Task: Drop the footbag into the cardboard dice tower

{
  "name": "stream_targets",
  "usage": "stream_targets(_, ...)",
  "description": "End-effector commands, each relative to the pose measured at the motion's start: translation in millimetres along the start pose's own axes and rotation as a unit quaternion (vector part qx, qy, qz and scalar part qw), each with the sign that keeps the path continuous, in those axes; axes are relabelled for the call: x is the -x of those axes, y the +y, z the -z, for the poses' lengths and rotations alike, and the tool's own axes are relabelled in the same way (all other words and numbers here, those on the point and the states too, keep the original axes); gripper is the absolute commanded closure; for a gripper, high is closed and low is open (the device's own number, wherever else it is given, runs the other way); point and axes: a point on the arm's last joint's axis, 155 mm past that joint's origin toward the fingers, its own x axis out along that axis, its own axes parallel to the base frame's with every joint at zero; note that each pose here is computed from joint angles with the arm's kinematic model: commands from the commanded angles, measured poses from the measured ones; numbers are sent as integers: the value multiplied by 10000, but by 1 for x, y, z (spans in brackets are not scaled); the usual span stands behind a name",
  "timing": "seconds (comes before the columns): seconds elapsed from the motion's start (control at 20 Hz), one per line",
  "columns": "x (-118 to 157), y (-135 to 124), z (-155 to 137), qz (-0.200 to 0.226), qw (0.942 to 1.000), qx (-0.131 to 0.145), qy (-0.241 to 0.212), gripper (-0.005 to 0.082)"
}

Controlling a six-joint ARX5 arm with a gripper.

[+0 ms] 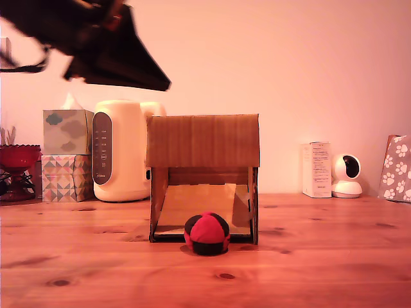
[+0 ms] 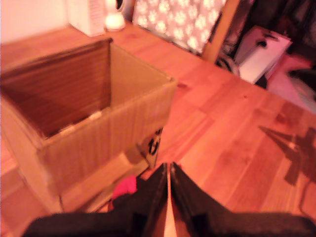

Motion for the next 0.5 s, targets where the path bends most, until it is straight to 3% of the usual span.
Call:
stream_targets(0.0, 0, 0, 25, -56, 9999, 88, 134, 793)
stream_targets(0.2, 1, -10, 72, 18, 9979, 252, 591, 793)
stream_targets(0.45, -4, -22, 76, 183, 9976, 174, 648, 793)
